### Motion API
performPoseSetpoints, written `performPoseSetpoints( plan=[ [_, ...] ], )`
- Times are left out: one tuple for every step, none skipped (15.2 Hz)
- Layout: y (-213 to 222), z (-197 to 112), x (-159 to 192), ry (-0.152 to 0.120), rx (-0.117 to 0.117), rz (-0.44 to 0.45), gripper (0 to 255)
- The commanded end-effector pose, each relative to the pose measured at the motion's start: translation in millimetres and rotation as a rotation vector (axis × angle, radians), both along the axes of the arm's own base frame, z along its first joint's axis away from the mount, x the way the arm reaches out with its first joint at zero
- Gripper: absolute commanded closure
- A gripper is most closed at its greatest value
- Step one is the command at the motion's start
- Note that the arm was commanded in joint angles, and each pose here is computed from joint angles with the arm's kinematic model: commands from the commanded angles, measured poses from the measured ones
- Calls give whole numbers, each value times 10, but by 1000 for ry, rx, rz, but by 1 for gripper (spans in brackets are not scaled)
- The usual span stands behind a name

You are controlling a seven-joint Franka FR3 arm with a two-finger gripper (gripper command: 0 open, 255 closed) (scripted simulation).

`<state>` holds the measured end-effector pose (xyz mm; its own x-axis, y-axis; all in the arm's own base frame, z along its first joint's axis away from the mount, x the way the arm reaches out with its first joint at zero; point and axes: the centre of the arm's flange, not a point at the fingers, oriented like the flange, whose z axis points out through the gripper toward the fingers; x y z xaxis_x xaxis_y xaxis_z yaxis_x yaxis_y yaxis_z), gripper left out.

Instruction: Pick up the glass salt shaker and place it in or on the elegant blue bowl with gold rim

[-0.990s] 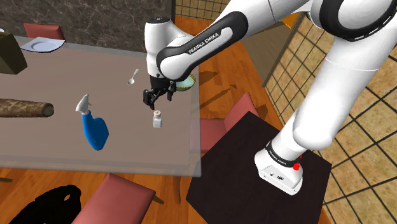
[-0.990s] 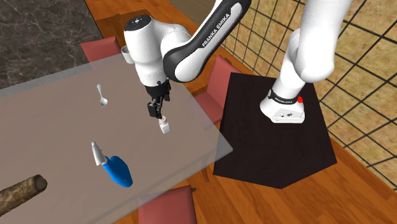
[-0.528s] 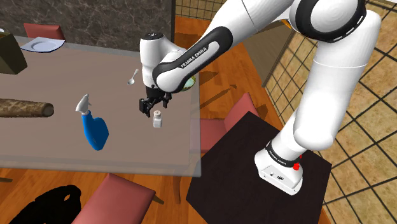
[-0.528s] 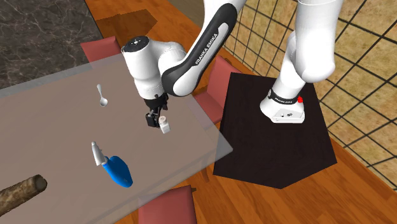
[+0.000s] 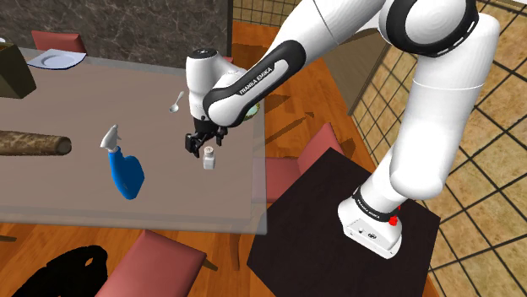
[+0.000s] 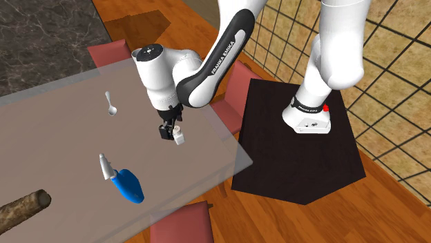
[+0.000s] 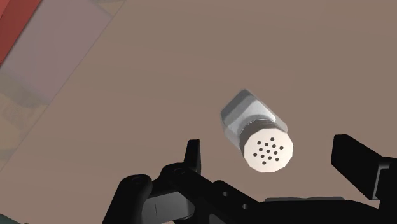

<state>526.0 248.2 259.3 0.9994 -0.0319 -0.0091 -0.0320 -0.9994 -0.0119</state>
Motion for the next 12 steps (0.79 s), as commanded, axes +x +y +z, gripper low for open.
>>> performPoseSetpoints(
  plan=[
    [0, 0, 0, 0, 0, 0, 0],
    [0, 0, 0, 0, 0, 0, 0],
    [0, 0, 0, 0, 0, 0, 255],
    [0, 0, 0, 0, 0, 0, 255],
    [0, 0, 0, 0, 0, 0, 255],
    [0, 0, 0, 0, 0, 0, 255],
    [0, 0, 0, 0, 0, 0, 255],
    [0, 0, 0, 0, 0, 0, 255],
    [1, 0, 0, 0, 0, 0, 255],
    [2, 0, 0, 0, 0, 0, 255],
    [2, 0, 0, 0, 0, 0, 255],
    [0, 0, 0, 0, 0, 0, 255]
  ],
)
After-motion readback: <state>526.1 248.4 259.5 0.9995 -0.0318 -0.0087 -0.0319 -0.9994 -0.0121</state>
